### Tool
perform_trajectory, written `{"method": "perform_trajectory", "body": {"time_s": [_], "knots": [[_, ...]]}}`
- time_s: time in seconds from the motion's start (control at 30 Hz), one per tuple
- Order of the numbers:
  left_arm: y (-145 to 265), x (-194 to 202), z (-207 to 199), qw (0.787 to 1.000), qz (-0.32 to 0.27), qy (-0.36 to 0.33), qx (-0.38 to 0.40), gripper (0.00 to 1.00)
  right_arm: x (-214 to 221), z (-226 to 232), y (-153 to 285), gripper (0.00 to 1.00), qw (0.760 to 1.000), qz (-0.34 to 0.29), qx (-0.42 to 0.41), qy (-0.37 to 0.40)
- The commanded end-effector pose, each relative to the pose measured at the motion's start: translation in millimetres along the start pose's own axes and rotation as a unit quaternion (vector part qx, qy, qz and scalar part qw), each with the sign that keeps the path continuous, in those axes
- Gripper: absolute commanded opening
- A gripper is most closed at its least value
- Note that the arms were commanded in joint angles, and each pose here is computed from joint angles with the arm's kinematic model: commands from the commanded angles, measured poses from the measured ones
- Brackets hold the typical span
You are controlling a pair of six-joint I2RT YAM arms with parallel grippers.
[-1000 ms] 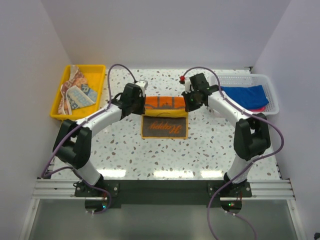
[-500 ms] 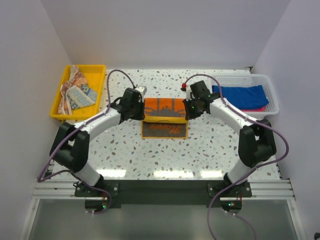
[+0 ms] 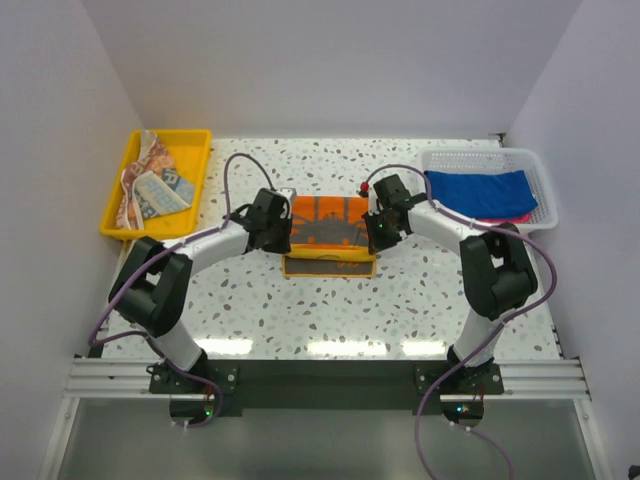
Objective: Fold and stack the towels
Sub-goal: Fold the towel
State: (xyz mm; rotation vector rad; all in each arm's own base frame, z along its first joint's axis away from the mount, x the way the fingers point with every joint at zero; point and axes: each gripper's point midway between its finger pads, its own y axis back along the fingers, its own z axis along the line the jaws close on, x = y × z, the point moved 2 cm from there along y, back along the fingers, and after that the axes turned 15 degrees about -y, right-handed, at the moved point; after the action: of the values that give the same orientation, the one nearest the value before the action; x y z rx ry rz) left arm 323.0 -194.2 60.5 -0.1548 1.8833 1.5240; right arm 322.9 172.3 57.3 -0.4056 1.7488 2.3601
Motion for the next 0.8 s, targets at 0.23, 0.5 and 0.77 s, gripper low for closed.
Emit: {"method": "perform_trajectory", "body": {"time_s": [0.23, 0.5, 0.77], "knots": [[4, 1, 11, 0.999, 0.0, 0.003, -0.036, 0.0, -13, -11, 12, 0.0, 0.999, -0.03, 0.032, -0.004], [27, -19, 12, 0.999, -0.027, 0.006, -0.046, 0.0, -33, 1, 55, 0.0, 0.997, -0.08, 0.022, 0.0], [43, -27, 10, 0.998, -0.046, 0.013, -0.043, 0.0, -29, 6, 73, 0.0, 0.996, -0.085, 0.01, 0.002]]}}
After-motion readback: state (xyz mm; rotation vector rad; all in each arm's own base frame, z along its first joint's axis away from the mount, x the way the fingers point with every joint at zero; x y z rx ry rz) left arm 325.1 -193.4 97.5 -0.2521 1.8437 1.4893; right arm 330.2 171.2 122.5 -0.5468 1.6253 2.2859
